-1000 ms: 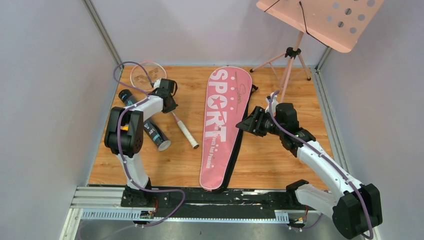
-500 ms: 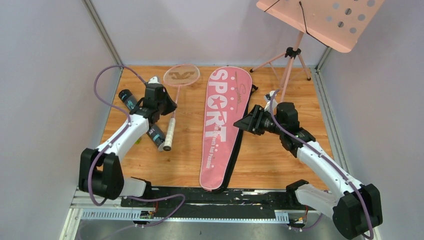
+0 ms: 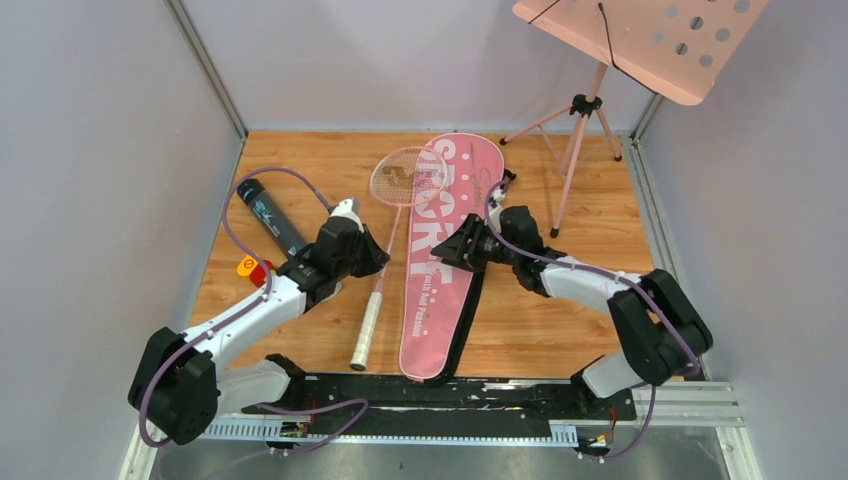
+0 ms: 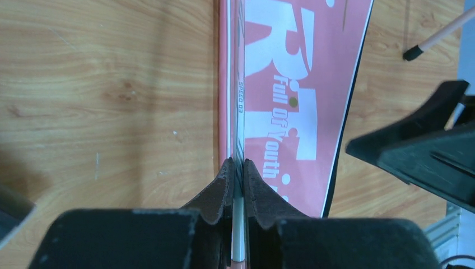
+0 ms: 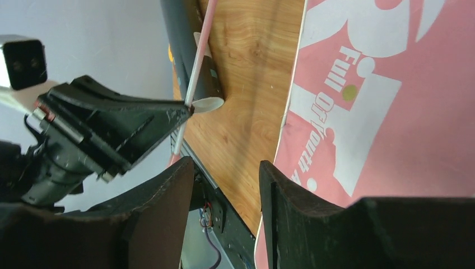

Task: Pack up the badminton gear

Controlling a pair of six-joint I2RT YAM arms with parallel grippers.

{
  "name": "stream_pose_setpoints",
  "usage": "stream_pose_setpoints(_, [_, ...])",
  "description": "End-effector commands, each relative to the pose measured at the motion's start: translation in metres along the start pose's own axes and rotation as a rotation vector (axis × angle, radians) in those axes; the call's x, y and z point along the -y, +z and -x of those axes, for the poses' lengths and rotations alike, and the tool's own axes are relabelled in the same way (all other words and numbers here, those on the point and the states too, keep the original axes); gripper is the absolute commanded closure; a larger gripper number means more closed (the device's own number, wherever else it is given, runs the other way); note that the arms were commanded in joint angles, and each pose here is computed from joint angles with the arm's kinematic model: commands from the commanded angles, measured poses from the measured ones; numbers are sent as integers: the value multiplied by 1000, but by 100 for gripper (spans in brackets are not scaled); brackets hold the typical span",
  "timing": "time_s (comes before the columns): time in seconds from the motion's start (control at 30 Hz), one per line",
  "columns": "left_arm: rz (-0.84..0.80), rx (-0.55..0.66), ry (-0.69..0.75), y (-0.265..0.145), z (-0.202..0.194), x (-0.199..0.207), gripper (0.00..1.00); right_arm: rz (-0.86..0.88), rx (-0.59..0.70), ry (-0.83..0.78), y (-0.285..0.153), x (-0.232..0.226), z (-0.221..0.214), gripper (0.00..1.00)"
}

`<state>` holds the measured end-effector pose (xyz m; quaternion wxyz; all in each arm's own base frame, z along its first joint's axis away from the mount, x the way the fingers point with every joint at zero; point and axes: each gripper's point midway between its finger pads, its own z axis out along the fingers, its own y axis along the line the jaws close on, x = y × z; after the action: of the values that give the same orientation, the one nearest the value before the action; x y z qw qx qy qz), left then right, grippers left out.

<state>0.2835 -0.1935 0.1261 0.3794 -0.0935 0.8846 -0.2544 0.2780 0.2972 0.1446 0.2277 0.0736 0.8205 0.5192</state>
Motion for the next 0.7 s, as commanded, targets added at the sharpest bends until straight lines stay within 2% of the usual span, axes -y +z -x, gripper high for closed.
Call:
stream_pose_setpoints(0.0, [-113,76,-37,-7,11,26,100,127,98,-19,30,-47,23,53])
stream_pose_setpoints(0.23, [-155,44,-49,-9,-3,29,100,132,38,-2,75,-42,20,54])
stream_pose_setpoints(0.37, [-217,45,-60,-13,-5,41,100,143,34,35,88,-37,22,57])
stream_pose_setpoints(0.67, [-242,46,-56,-19,-8,45,100,118,-8,67,107,-26,16,58])
